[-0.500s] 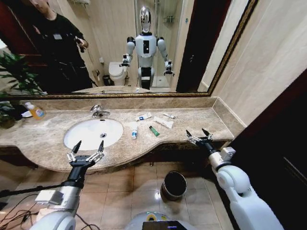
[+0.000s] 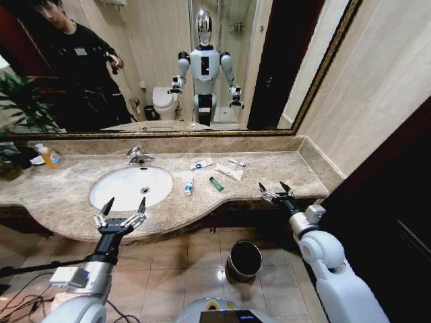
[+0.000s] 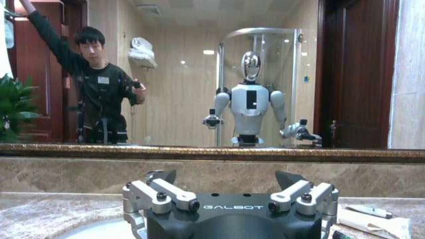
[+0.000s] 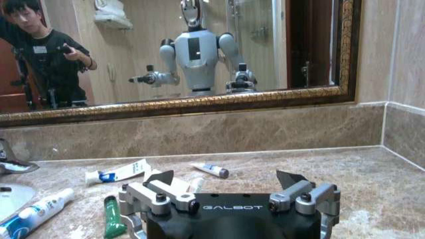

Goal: Pick up the trash from the sink and place it in the trash bin.

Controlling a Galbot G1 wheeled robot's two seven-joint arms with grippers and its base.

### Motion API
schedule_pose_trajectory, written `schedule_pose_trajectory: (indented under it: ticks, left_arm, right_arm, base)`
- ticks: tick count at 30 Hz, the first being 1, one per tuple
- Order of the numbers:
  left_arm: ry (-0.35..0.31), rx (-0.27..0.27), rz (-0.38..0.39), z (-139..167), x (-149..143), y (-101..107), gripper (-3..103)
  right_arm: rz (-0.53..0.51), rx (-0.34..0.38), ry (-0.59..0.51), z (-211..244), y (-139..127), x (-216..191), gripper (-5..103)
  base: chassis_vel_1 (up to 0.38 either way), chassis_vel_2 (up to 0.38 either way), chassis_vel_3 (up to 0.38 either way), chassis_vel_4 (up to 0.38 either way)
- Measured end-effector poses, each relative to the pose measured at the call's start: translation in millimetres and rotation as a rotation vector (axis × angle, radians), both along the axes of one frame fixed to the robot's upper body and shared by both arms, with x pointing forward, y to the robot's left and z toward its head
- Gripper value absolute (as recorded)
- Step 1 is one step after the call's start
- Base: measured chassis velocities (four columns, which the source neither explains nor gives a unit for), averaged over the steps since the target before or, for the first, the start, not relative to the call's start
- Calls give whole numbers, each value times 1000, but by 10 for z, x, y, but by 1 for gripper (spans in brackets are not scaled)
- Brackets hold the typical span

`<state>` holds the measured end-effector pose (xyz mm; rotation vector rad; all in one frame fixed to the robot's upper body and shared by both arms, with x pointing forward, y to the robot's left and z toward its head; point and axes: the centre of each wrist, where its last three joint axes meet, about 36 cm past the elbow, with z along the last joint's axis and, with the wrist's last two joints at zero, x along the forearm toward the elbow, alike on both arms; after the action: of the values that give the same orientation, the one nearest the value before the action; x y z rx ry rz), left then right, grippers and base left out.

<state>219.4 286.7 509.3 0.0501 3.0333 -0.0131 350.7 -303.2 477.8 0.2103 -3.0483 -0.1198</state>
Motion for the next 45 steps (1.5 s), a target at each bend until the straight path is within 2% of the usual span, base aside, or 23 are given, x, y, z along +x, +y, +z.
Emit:
schedule_pose_trajectory:
  ticks: [7, 13, 23, 30, 35, 45]
  left_arm:
    - [0, 0, 0, 0, 0, 0, 100]
    - [0, 0, 0, 0, 0, 0, 100]
    - [0, 0, 0, 0, 0, 0, 100]
    - [0, 0, 0, 0, 0, 0, 100]
    - [0, 0, 0, 0, 0, 0, 100]
    - [0, 0, 0, 0, 0, 0, 100]
  right_arm:
    - [18, 11, -2, 45, 59, 31, 100]
    - [39, -4, -2, 11, 0, 135, 100]
    - [150, -62, -16, 43, -248, 637, 100]
    - [197, -82, 14, -1, -279, 980, 100]
    - [221, -77, 43, -120, -251, 1184, 100]
    - [287, -56, 87, -273, 23, 1686, 100]
  base:
    - [0, 0, 0, 0]
    - [0, 0, 0, 0]
    - [0, 0, 0, 0]
    - [0, 0, 0, 0]
    - [0, 0, 0, 0]
    - [0, 0, 0, 0]
